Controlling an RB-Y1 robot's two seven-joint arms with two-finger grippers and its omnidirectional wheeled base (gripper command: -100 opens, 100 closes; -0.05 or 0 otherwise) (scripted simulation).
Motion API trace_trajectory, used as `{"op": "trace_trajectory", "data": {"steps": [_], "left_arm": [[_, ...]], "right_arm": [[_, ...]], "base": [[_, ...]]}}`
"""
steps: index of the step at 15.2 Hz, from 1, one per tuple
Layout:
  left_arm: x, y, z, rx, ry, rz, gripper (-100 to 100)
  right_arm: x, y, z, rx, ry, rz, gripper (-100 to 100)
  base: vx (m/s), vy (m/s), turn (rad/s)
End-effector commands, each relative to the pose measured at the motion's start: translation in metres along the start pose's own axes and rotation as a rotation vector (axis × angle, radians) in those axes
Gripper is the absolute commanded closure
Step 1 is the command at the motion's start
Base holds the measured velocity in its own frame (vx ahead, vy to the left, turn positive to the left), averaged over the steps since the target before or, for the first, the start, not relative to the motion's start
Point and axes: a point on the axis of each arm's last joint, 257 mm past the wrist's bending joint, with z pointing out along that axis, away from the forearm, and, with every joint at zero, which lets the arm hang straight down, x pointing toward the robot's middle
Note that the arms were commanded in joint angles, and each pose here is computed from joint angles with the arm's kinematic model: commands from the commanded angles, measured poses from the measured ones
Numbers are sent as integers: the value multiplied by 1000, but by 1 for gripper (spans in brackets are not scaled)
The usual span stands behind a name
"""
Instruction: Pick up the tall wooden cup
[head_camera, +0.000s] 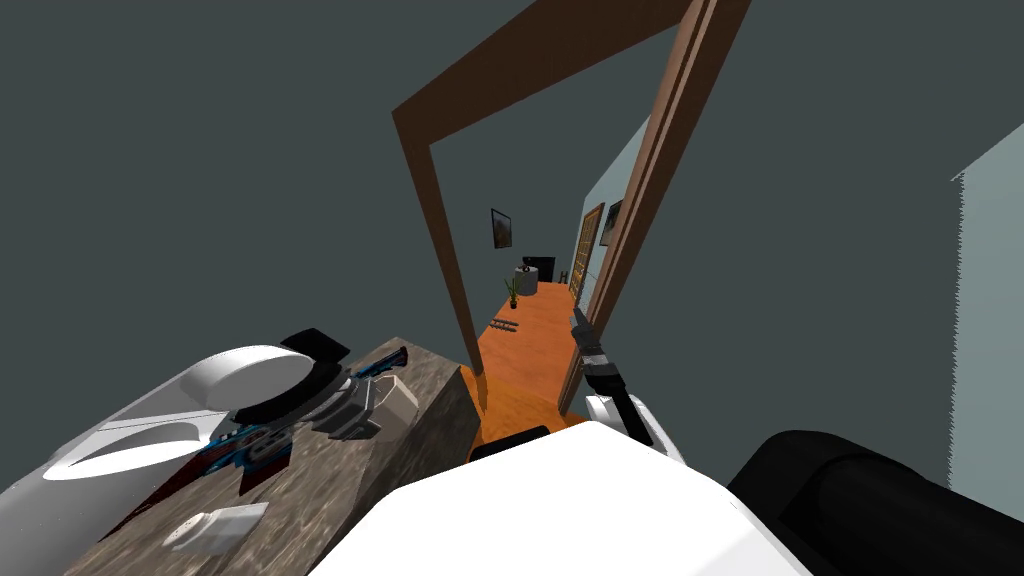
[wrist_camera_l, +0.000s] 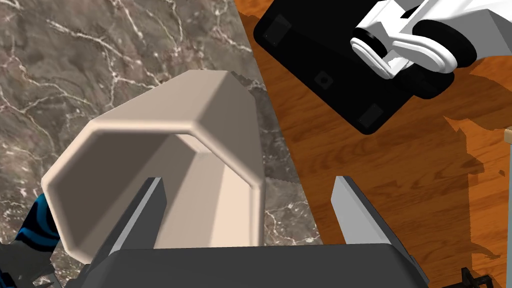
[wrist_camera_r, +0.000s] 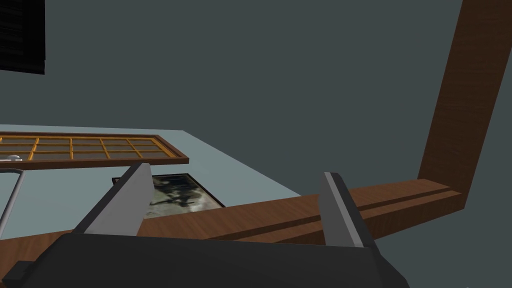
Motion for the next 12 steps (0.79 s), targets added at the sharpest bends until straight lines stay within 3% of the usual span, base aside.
{"op": "trace_trajectory", "data": {"steps": [1,2,3,4,8,11,12], "left_arm": [[0,-5,10,4,4,-2,-100],[-2,-8,15,5,4,-4,-100],[-1,-5,9,2,2,-3,-100],[0,-6,11,4,4,-2,100],[0,-5,11,1,4,-2,100],[3,4,-9,1,1,8,100],[2,1,-3,1,4,7,100]], "right_arm": [[0,0,0,0,0,0,0],[0,0,0,0,0,0,0],[0,0,0,0,0,0,0],[0,0,0,0,0,0,0],[0,0,0,0,0,0,0],[0,0,0,0,0,0,0],[0,0,0,0,0,0,0]], "base": [[-39,-24,-50],[-43,-25,-34],[-27,-15,-13],[-9,-5,0],[0,0,0],[33,24,60],[27,20,15]]}}
